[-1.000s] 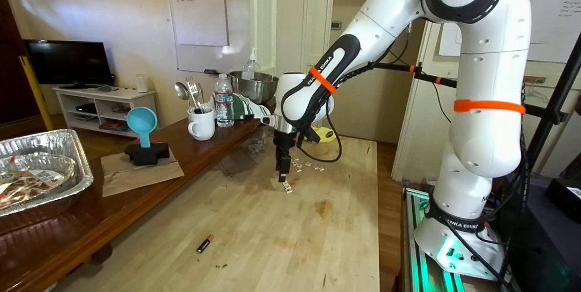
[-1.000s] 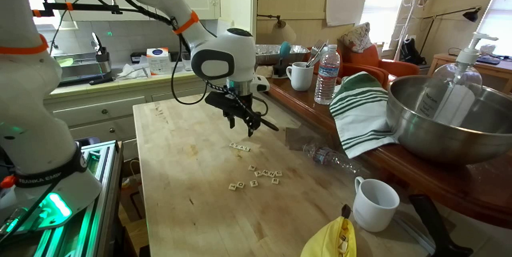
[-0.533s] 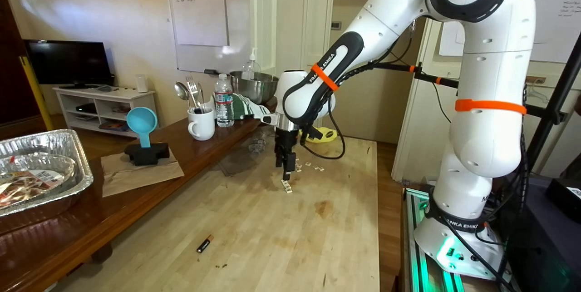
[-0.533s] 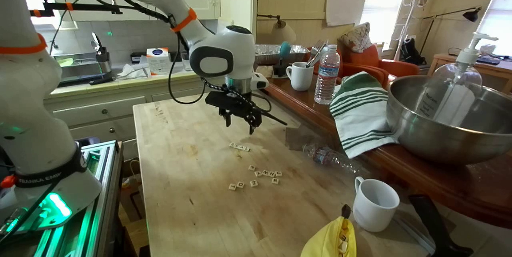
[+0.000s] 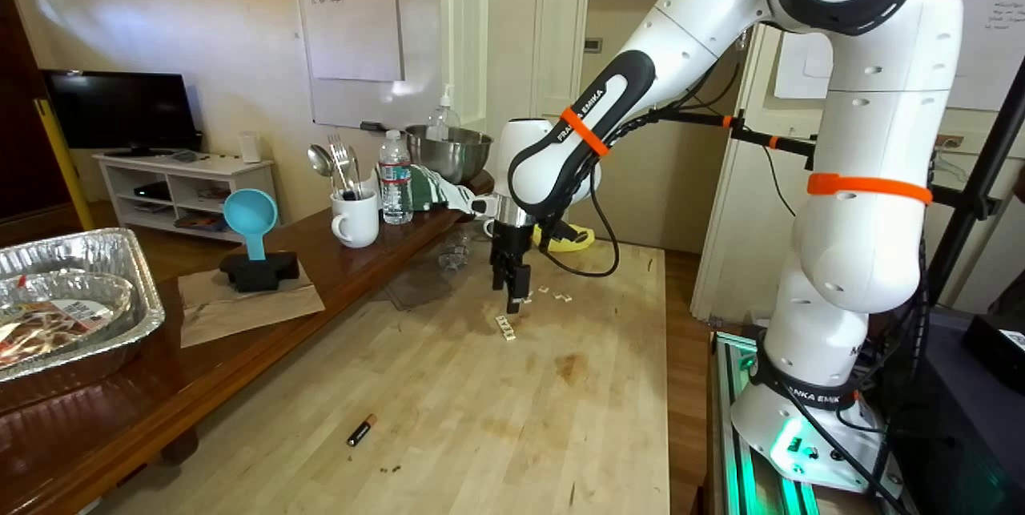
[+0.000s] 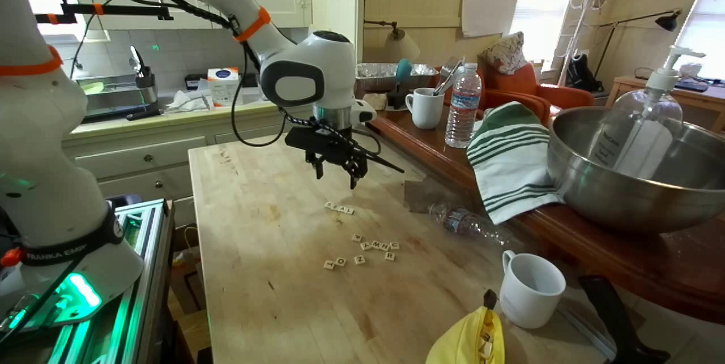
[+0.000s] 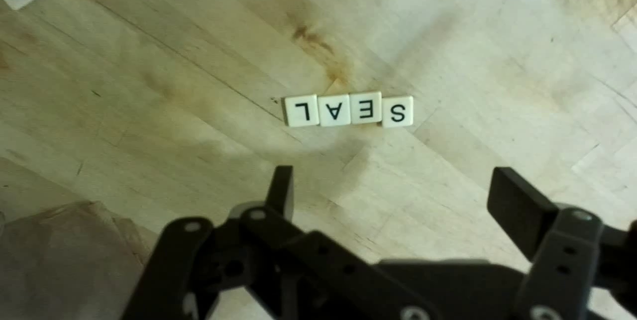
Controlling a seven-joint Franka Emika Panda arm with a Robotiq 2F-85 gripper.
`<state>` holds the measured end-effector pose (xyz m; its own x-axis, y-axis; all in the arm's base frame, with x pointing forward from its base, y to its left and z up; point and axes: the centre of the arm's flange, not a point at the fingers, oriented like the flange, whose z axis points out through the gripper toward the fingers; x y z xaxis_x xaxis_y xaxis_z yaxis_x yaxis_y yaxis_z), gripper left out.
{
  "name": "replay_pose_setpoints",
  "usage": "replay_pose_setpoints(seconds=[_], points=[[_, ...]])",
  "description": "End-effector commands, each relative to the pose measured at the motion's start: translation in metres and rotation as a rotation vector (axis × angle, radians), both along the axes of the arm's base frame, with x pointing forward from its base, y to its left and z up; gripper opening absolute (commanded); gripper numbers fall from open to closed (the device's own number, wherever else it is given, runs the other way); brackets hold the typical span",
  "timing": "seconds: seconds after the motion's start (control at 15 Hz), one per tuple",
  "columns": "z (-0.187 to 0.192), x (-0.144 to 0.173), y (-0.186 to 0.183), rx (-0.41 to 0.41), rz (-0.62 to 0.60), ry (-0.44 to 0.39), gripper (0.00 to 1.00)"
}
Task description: Replace M with L on the pile of letters on the left
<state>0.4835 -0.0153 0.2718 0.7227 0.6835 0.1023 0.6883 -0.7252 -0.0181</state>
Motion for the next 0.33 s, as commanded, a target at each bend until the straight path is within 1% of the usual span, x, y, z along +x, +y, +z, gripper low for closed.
replay_pose_setpoints(seconds=[0.0,0.07,0.27], points=[[0.008,-0.013,-0.001,-0.016,-0.003,-0.011,1.0],[0.002,-0.001,-0.002,-0.002,-0.002,-0.004,1.0],[0.006,-0.002,-0.003,-0.003,-0.005,-0.01,1.0]])
